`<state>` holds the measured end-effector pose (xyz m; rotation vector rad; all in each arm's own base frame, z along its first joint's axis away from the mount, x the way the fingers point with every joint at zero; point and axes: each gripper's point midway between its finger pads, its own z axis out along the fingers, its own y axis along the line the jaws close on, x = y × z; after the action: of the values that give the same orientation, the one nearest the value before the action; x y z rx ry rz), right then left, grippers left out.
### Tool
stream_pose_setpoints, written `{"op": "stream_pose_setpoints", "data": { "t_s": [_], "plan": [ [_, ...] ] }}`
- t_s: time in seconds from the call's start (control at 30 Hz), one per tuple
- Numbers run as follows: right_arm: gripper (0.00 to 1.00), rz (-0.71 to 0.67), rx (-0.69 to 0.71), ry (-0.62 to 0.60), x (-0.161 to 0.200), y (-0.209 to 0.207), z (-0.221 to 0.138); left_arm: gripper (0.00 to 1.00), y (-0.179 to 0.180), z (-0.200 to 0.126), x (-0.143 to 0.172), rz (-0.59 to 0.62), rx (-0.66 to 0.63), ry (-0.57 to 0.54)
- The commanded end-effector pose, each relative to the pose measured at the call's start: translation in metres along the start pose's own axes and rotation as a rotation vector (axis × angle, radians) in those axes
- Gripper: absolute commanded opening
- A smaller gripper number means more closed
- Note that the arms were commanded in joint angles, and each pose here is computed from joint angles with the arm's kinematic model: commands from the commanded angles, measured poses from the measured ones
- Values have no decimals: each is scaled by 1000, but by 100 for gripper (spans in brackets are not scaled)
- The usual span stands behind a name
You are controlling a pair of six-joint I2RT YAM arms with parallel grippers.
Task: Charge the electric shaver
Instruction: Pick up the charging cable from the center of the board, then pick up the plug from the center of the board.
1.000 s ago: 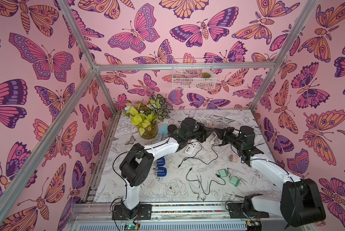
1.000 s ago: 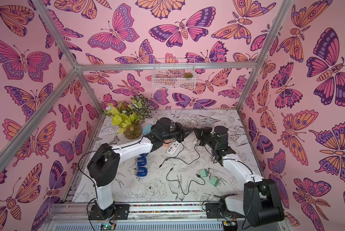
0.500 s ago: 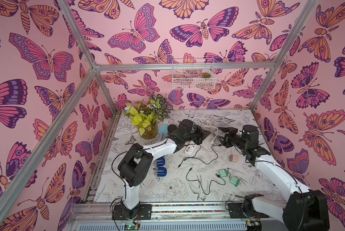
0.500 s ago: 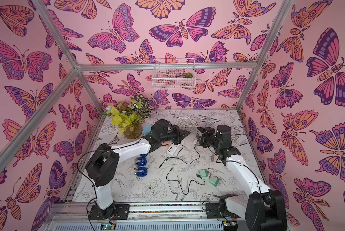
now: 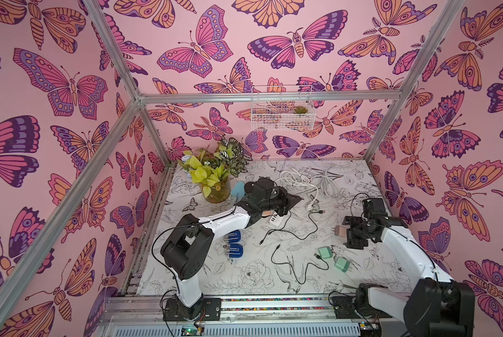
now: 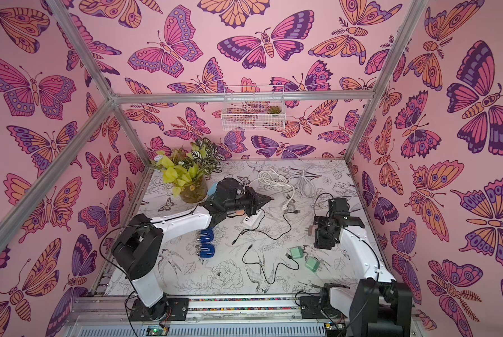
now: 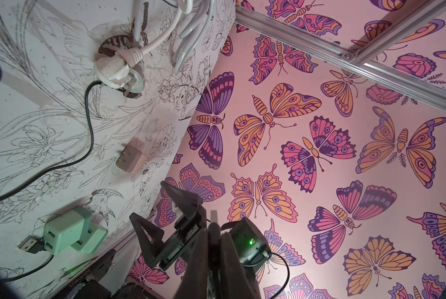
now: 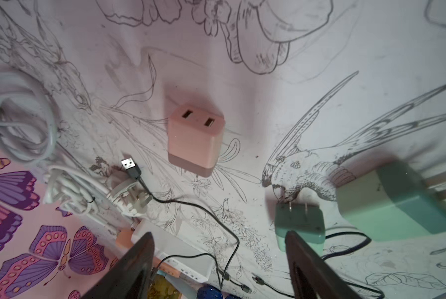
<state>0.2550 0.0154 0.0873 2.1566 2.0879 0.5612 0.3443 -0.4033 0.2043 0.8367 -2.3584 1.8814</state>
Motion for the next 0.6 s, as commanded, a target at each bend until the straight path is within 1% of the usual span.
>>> {"op": "stream_pose_setpoints", "data": {
  "t_s": [0.0,0.07,0.1,0.2,0.27,0.37,0.47,0.57],
  "plan": [
    [82,-180,59,-13,-1,21,-18,0,-2,-9,5,29,7,24],
    [85,-226,148,28,3,12,-13,0,-1,-10,5,30,5,26],
    [88,-229,160,55,6,7,-7,0,-2,-11,5,31,7,27],
    [92,-170,125,145,17,-3,19,0,-2,-13,5,31,9,29],
    [93,-115,85,173,21,-4,32,0,-2,-14,4,30,10,28],
    [94,-105,36,156,19,8,38,0,-2,-14,5,30,9,30],
    [93,-149,-5,137,15,32,42,0,-1,-14,4,28,7,29],
    [91,-175,-16,137,12,49,51,0,0,-15,4,26,6,25]
  ]
}}
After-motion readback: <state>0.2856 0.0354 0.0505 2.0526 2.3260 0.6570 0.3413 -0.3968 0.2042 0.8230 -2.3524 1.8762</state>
